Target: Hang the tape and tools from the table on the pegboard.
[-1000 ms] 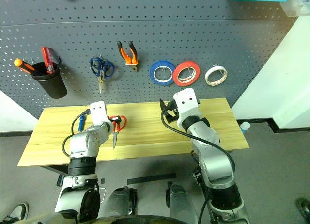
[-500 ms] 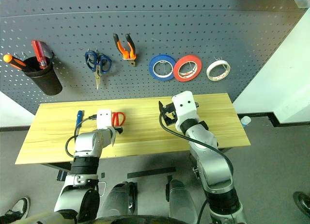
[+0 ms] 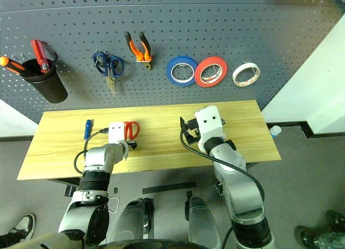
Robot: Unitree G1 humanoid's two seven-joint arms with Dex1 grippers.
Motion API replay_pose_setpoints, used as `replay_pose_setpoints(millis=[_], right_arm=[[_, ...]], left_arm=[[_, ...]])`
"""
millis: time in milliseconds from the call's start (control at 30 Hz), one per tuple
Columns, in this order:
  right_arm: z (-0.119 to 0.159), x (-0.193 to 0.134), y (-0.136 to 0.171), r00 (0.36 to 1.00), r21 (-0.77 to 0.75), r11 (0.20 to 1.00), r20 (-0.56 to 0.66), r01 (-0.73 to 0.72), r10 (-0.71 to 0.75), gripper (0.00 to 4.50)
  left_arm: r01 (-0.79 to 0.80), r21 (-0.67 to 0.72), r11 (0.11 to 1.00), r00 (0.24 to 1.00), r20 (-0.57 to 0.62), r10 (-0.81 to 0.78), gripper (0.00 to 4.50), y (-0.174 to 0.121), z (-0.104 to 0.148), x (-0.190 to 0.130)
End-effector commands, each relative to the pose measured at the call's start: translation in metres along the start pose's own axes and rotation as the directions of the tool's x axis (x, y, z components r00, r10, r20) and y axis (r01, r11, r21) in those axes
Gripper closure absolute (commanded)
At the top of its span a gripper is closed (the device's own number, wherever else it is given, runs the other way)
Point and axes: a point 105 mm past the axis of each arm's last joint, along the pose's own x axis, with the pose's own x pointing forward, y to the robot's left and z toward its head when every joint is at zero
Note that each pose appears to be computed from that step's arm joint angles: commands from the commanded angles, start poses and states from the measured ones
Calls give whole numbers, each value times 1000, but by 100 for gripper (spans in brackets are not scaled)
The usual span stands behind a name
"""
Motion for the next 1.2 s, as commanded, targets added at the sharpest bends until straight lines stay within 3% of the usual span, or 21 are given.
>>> replay_pose_setpoints(millis=[33,100,200,567,967,1200], right_arm=[[14,-7,-5,998,-12,1000,51,28,-27,2],[14,-7,-5,998,-11,1000,50,28,-28,2],[14,-6,-5,998,-11,1000,49,29,-29,0],[13,-4,-4,999,-13,1000,46,28,-27,0],[14,8,-2,998,-22,1000,67,6,-5,0],[17,15,-4,996,-36,999,91,7,-4,0]], left_arm=[[2,17,1000,999,-52,-1,0,-2,-14,5],[2,17,1000,999,-54,-2,0,-2,-14,4],[1,14,1000,998,-59,0,61,0,-15,5],[17,6,1000,998,-66,-16,427,-1,-18,3],[59,20,998,998,0,-59,426,-8,-6,-3],[140,126,982,971,177,-162,426,-29,18,-23]])
